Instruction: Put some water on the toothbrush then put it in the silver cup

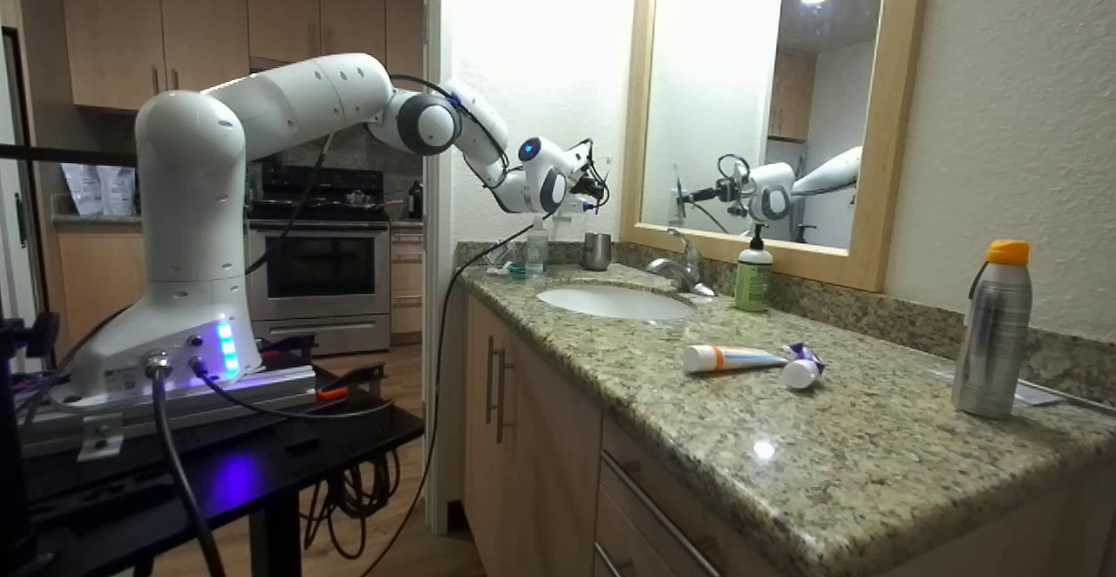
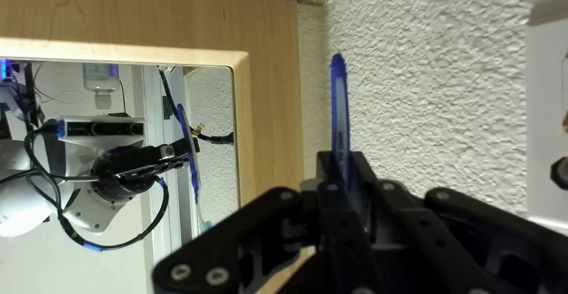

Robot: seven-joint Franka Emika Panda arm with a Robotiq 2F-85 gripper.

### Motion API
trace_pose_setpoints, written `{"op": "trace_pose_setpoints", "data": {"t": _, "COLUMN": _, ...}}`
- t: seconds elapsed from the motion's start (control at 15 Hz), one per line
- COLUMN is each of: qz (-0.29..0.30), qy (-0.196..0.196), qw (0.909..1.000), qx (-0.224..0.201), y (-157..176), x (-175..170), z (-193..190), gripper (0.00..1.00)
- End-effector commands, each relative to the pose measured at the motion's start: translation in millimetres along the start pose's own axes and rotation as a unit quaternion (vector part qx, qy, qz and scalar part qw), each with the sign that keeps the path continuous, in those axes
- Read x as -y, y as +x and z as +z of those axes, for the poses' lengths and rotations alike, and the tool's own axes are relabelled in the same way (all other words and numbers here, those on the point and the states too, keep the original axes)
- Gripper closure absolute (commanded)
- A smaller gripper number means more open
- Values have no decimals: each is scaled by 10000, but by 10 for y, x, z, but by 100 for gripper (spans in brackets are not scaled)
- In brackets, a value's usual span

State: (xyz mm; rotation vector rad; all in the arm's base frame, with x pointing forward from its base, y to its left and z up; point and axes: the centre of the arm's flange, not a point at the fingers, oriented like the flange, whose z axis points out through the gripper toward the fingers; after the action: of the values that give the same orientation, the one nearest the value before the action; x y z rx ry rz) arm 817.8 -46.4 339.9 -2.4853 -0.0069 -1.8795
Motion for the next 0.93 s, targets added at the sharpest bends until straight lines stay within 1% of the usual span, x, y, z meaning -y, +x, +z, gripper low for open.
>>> {"op": "trace_pose_setpoints", "data": {"t": 0.0, "qz": 0, "qy": 0, "qw": 10000, "qx": -2, "y": 2, "x": 1, "z": 0, "gripper": 89}}
{"op": "trace_pose_setpoints", "data": {"t": 0.13, "qz": -1, "qy": 1, "qw": 10000, "qx": -6, "y": 5, "x": 2, "z": -1, "gripper": 89}}
{"op": "trace_pose_setpoints", "data": {"t": 0.2, "qz": -1, "qy": 1, "qw": 10000, "qx": -7, "y": 7, "x": 2, "z": -1, "gripper": 64}}
{"op": "trace_pose_setpoints", "data": {"t": 0.27, "qz": 5, "qy": -17, "qw": 10000, "qx": 5, "y": 13, "x": -1, "z": -2, "gripper": 63}}
{"op": "trace_pose_setpoints", "data": {"t": 0.4, "qz": 45, "qy": -4, "qw": 10000, "qx": 26, "y": 16, "x": 3, "z": -4, "gripper": 50}}
{"op": "trace_pose_setpoints", "data": {"t": 0.47, "qz": 55, "qy": -4, "qw": 10000, "qx": 46, "y": 25, "x": -7, "z": -2, "gripper": 42}}
{"op": "trace_pose_setpoints", "data": {"t": 0.8, "qz": 8, "qy": -31, "qw": 9999, "qx": 114, "y": -1, "x": 29, "z": -19, "gripper": 8}}
{"op": "trace_pose_setpoints", "data": {"t": 0.87, "qz": -5, "qy": -32, "qw": 9999, "qx": 157, "y": -12, "x": 33, "z": -25, "gripper": 1}}
